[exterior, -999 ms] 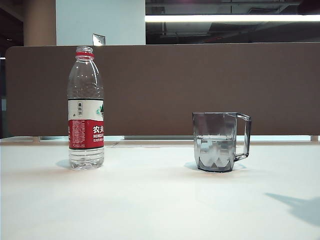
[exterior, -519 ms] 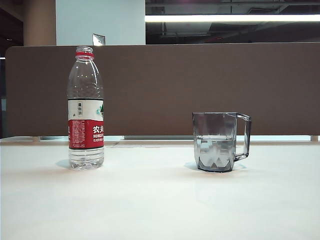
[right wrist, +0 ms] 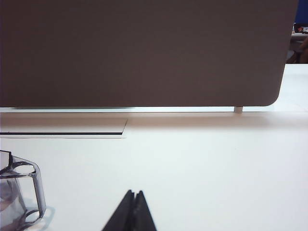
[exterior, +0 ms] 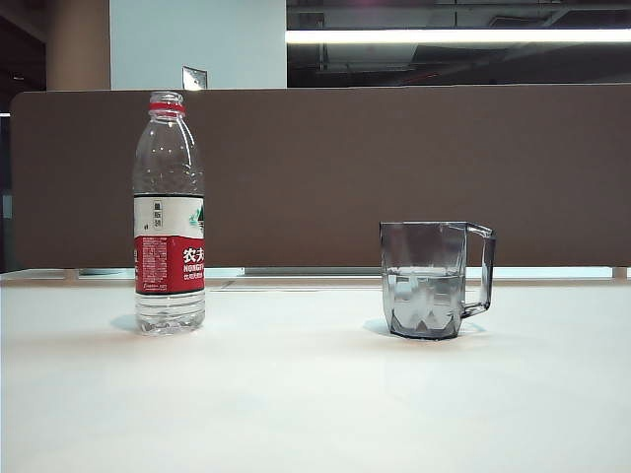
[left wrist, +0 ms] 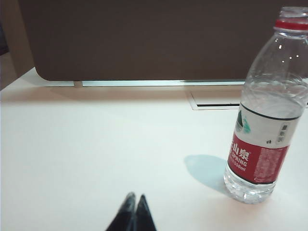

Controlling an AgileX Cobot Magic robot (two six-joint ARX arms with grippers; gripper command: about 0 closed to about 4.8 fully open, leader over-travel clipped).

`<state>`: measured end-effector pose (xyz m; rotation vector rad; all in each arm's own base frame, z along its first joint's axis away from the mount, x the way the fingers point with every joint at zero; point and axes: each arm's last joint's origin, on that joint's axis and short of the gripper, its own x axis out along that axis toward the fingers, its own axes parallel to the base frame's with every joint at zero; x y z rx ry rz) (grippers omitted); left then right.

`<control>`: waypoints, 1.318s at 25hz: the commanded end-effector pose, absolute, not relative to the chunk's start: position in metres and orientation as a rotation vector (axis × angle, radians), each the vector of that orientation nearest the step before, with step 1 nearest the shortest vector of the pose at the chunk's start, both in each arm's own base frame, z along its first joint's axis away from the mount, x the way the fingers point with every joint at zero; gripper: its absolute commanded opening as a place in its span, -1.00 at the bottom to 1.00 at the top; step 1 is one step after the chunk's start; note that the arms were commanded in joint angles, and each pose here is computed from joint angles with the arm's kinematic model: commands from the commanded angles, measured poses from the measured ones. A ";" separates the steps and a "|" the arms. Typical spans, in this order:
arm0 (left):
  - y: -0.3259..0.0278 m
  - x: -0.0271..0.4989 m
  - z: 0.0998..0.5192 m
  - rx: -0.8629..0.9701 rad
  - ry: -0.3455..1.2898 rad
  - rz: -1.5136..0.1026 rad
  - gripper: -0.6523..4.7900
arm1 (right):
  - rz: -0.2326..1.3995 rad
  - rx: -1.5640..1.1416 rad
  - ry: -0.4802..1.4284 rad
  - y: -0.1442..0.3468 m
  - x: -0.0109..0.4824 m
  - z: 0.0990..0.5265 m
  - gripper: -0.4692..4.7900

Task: Pick up the mineral water bottle with the left hand on the table and pour water into the mug until it's half full.

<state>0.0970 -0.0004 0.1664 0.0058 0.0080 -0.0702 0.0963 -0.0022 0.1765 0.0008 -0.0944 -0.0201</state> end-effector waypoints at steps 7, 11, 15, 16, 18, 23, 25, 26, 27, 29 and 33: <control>-0.001 0.097 0.169 0.004 -0.012 -0.074 -0.78 | -0.096 0.011 -0.150 -0.001 0.096 0.179 -0.82; -0.001 0.097 0.169 0.004 -0.012 -0.074 -0.78 | -0.040 0.007 -0.147 0.001 0.096 0.179 -0.82; -0.001 0.097 0.169 0.004 -0.012 -0.074 -0.78 | -0.035 0.005 -0.121 0.001 0.097 0.176 -0.82; -0.001 0.097 0.169 0.004 -0.012 -0.074 -0.78 | -0.035 0.005 -0.119 0.001 0.097 0.176 -0.82; -0.001 0.097 0.169 0.004 -0.012 -0.074 -0.78 | -0.034 0.005 -0.119 0.001 0.097 0.176 -0.82; -0.001 0.097 0.169 0.004 -0.012 -0.074 -0.78 | -0.035 0.005 -0.119 0.001 0.097 0.176 -0.82; -0.001 0.097 0.169 0.004 -0.012 -0.074 -0.78 | -0.035 0.005 -0.113 0.001 0.097 0.176 -0.82; -0.001 0.097 0.169 0.004 -0.012 -0.074 -0.78 | -0.035 0.005 -0.111 0.001 0.097 0.175 -0.82; -0.001 0.097 0.169 0.004 -0.012 -0.074 -0.78 | -0.035 0.005 -0.110 0.001 0.097 0.175 -0.82; -0.001 0.097 0.169 0.004 -0.012 -0.074 -0.78 | -0.035 0.005 -0.108 0.001 0.097 0.175 -0.82; -0.001 0.097 0.169 0.004 -0.012 -0.074 -0.78 | -0.034 0.005 -0.107 0.001 0.097 0.175 -0.82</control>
